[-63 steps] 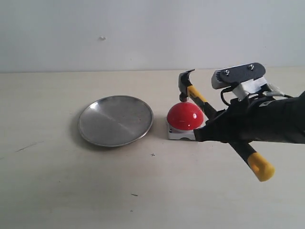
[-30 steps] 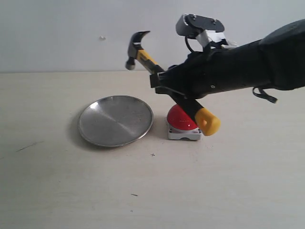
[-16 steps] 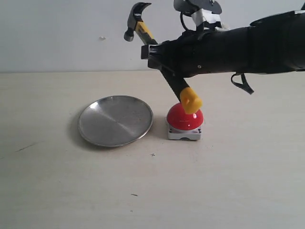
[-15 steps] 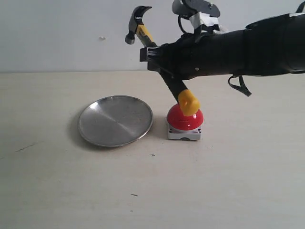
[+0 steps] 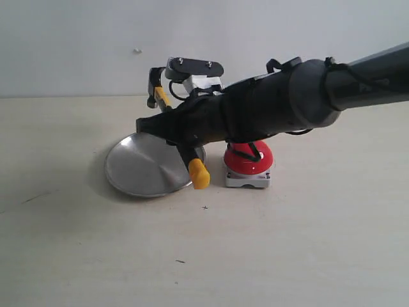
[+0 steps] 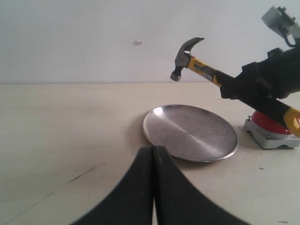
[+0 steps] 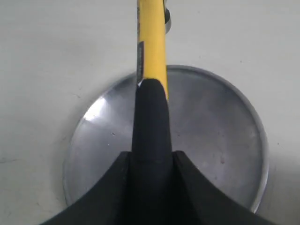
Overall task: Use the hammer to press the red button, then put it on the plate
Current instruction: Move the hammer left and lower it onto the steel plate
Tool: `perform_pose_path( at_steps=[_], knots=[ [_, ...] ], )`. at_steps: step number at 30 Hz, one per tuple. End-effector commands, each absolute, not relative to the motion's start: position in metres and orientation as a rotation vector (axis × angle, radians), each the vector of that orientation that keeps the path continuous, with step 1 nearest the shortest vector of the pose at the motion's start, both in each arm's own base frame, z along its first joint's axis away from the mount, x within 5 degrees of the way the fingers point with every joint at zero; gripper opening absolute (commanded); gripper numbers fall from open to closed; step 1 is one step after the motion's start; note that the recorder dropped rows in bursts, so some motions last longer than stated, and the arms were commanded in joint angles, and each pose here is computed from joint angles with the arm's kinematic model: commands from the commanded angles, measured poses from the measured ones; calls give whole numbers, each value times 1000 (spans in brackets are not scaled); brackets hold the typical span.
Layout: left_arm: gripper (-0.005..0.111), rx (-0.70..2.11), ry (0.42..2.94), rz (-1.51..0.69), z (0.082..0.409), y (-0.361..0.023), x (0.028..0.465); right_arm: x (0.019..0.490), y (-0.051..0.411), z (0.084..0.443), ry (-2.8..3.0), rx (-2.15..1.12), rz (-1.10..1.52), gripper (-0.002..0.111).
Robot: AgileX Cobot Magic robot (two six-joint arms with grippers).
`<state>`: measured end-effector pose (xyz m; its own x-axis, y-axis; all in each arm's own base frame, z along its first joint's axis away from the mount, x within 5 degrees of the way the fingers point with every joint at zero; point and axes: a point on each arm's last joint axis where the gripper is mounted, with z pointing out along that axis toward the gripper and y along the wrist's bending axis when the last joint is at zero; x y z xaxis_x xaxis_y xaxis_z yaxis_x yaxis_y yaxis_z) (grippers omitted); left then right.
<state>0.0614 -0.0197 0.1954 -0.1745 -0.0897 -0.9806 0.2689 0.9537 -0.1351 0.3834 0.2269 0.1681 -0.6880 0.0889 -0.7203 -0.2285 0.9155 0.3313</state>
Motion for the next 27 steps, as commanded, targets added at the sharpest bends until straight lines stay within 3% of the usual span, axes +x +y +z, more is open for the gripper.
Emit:
perform_pose_path(
  at_steps=[1,6,14,16,20,27],
  knots=[
    [0,133,1712,-318,196,-19,61,390,232,160,2286,-73,541,0],
    [0,133,1712,-318,196,-19,61,399,241,151,2295,-37,617,0],
    [0,133,1712,-318,196,-19,61,407,230,125,2302,370,446,0],
    [0,133,1712,-318,196,-19,61,403,242,126,2250,281,403,0],
    [0,133,1712,-318,196,-19,61,395,267,124,2144,342,533,0],
    [0,133,1712,-318,196,-19,61,394,271,106,2152,468,604,0]
  ],
)
